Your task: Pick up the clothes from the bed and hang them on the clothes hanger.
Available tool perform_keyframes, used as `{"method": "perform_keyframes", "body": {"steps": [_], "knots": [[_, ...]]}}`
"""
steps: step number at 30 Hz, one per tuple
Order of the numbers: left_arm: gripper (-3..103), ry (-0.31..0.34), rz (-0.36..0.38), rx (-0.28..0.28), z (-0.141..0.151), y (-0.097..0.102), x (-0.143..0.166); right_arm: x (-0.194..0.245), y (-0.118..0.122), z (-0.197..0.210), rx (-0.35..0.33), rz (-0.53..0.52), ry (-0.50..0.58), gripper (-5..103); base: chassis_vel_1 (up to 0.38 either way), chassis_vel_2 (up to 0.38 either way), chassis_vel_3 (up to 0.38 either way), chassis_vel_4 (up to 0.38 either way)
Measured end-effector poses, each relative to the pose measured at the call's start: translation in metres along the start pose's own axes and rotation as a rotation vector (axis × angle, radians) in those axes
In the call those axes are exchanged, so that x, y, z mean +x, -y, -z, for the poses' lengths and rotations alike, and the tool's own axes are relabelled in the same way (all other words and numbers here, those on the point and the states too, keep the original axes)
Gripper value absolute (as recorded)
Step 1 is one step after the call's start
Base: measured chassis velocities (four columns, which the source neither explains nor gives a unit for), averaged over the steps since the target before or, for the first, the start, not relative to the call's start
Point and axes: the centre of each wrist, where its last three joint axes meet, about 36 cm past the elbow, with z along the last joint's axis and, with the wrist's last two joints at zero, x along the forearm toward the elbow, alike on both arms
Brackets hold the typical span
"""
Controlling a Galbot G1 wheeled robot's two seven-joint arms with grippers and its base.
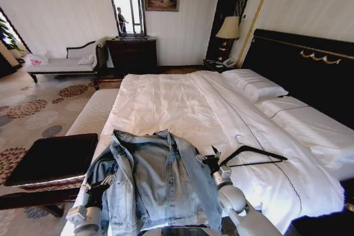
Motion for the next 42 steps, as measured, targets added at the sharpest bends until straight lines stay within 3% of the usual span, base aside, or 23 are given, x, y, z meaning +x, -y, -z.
{"method": "perform_keyframes", "body": {"steps": [18,42], "knots": [[100,0.010,0.015,0.014,0.003,-0.010,-0.014,-0.005,0.004,0.001,0.007,-0.008,-0.018,100,-0.201,-0.203,0.203,0.197],[100,0.000,-0.001,0.020,0.000,-0.001,-0.011,-0.005,0.024,0.017,0.071,0.018,-0.023,100,-0.150,-0.156,0.149,0.149]]}}
